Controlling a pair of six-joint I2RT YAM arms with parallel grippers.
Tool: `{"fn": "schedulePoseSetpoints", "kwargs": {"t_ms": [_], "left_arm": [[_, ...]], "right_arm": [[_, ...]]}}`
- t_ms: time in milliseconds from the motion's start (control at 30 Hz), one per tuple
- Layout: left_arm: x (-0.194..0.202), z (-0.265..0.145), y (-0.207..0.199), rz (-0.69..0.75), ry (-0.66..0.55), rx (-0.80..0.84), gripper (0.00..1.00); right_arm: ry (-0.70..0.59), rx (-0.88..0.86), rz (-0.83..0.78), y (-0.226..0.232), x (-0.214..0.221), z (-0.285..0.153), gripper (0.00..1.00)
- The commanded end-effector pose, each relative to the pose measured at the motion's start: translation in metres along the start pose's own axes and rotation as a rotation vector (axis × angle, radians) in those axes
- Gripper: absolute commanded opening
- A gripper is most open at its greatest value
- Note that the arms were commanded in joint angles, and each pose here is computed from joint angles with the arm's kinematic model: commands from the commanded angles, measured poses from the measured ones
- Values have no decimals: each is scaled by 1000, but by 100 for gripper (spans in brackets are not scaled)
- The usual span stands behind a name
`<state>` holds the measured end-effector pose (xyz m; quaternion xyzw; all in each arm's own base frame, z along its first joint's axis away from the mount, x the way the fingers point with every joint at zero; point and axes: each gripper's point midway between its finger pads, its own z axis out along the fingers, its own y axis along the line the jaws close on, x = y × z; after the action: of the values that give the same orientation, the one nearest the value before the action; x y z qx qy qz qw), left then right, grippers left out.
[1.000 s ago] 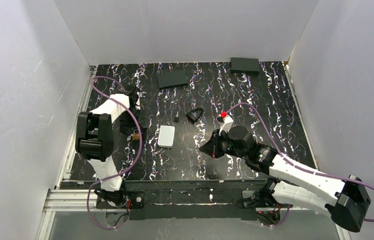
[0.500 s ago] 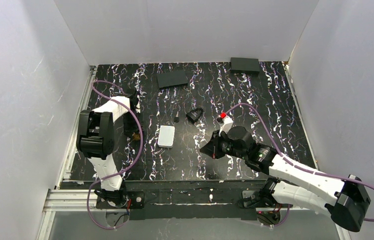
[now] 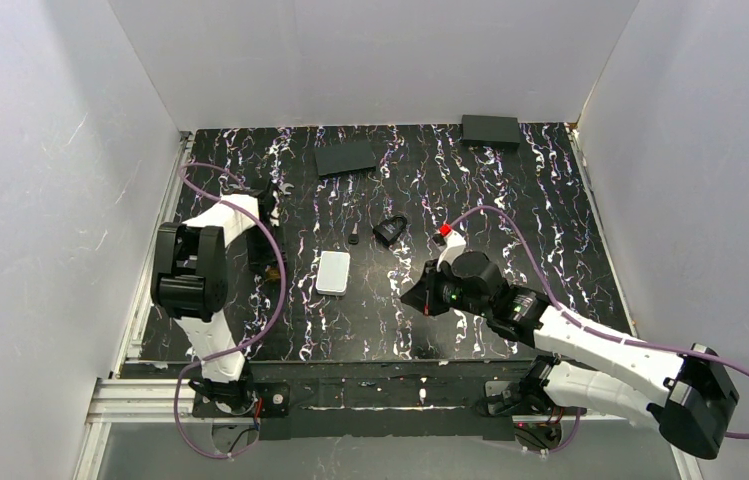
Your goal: Unlock with the key
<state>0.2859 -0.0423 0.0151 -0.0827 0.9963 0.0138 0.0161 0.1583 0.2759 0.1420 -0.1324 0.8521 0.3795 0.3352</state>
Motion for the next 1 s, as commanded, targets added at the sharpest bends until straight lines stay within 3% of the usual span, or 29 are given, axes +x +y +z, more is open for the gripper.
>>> {"fn": "schedulePoseSetpoints", "kwargs": {"t_ms": [0,500,767,967], "left_arm": [[11,-4,-13,-42,5,82,0],[30,-98,-64,-267,-46,421,0],[49,-146,-109,-379,84,742,0],[60,-168,-128,-402,203,894,0]], "right_arm": [[-82,-22,16,18,-29,-4,1],[-195,307,270,-11,-70,-14,1],[-216,480,451,-20,-83,-24,1],[-203,469,507,-16,-78,-19,1]]}}
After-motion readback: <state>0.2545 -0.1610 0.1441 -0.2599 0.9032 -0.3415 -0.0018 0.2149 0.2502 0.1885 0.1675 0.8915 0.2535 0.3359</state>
